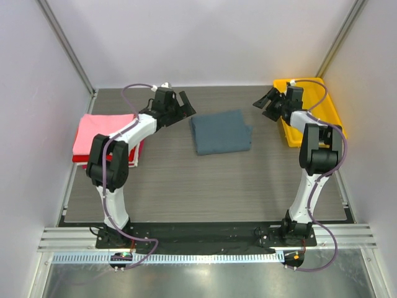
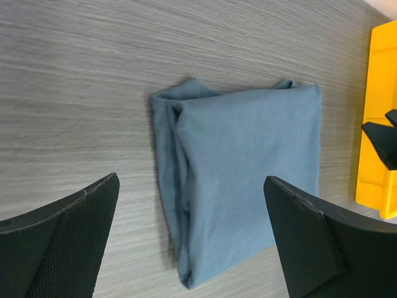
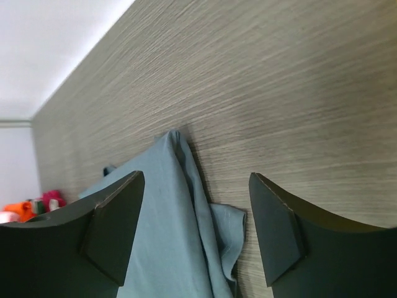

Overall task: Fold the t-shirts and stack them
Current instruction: Fold the tshirt

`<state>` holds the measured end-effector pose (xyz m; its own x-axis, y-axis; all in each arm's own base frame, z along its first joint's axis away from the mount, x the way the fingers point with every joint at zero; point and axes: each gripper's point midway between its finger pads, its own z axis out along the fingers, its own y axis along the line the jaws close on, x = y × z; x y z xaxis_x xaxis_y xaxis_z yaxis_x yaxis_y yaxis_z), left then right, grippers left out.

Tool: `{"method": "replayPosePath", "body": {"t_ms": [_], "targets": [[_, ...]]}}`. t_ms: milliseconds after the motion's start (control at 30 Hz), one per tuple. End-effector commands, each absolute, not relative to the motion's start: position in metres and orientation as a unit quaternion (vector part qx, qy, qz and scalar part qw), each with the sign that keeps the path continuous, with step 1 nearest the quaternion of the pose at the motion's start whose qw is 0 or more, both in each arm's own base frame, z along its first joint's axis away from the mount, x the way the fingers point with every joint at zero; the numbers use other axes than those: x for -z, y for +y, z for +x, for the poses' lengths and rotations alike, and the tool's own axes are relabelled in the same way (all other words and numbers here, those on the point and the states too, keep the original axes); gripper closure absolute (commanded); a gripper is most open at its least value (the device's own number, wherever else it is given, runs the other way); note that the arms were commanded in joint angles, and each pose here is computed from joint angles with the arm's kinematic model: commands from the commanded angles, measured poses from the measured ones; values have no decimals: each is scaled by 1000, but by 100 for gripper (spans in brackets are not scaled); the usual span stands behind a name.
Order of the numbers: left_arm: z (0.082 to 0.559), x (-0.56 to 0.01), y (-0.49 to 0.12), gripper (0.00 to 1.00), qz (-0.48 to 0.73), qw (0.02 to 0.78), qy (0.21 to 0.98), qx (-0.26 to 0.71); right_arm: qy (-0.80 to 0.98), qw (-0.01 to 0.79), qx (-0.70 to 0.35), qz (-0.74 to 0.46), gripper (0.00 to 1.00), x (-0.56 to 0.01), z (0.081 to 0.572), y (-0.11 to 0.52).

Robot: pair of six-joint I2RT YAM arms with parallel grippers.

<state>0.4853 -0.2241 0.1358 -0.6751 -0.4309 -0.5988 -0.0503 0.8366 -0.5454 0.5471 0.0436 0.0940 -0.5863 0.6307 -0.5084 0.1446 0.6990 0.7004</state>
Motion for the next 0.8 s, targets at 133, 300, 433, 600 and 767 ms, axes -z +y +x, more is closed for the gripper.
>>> {"method": "replayPosePath", "body": {"t_ms": [133,300,433,600,767], "targets": [[511,-126,-238,5,-116,393,878,249,863,407,-263,140,30,-101,559,68],[516,-114,-244,7,-112,383,882,251,880,397,-242,97,31,-91,556,96],[521,-105,-250,10,-107,378,884,256,886,377,-254,97,32,-75,554,103],[527,-88,-259,18,-103,364,886,267,892,352,-268,93,31,-53,551,110],[529,-75,-262,22,-106,356,889,268,893,345,-276,91,32,-44,555,113]]}}
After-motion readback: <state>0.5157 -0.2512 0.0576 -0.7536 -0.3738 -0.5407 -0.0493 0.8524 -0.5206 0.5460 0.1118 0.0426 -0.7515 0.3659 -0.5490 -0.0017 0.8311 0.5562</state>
